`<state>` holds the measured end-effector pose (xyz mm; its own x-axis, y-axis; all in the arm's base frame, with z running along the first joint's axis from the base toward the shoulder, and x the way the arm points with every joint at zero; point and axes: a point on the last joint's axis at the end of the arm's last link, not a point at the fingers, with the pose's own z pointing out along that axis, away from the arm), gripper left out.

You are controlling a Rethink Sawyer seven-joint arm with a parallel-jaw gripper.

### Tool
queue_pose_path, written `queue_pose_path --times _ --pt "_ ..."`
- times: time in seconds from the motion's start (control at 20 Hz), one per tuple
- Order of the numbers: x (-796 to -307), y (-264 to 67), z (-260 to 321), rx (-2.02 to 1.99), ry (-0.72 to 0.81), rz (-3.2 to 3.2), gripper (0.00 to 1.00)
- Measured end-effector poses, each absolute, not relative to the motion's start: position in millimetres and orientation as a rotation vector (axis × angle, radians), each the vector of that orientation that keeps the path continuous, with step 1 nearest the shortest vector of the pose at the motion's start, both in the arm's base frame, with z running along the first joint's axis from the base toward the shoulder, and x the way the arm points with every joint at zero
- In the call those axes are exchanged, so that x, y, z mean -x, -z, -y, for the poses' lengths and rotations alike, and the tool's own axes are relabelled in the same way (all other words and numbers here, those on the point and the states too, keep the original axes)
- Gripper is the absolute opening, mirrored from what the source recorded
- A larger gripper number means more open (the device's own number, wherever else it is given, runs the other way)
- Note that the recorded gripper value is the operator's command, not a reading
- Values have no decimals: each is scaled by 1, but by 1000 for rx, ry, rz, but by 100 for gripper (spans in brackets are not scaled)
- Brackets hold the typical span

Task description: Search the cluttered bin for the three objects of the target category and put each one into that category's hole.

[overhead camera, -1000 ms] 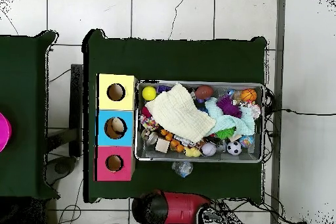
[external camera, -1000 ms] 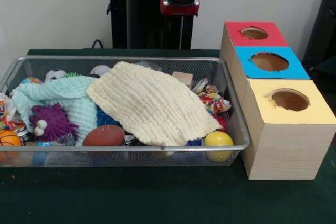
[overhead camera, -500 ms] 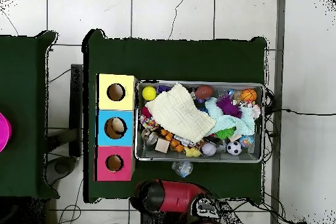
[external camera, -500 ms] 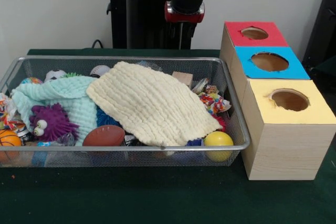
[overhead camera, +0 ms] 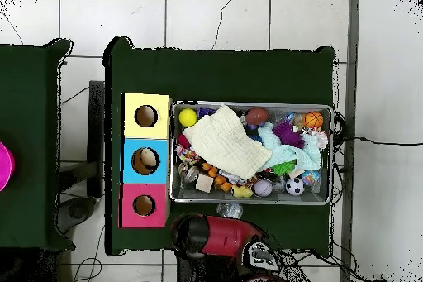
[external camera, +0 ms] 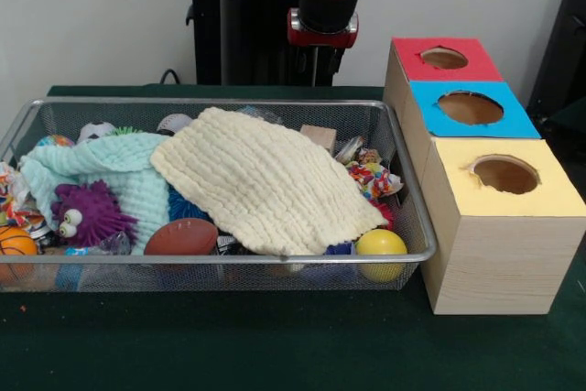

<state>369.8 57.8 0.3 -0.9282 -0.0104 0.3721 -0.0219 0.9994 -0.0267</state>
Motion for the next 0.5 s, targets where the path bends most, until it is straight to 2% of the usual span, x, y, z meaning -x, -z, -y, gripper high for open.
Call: queue_pose_path --times 0.5 --pt "-380 -12 -57 15 -30 2731 100"
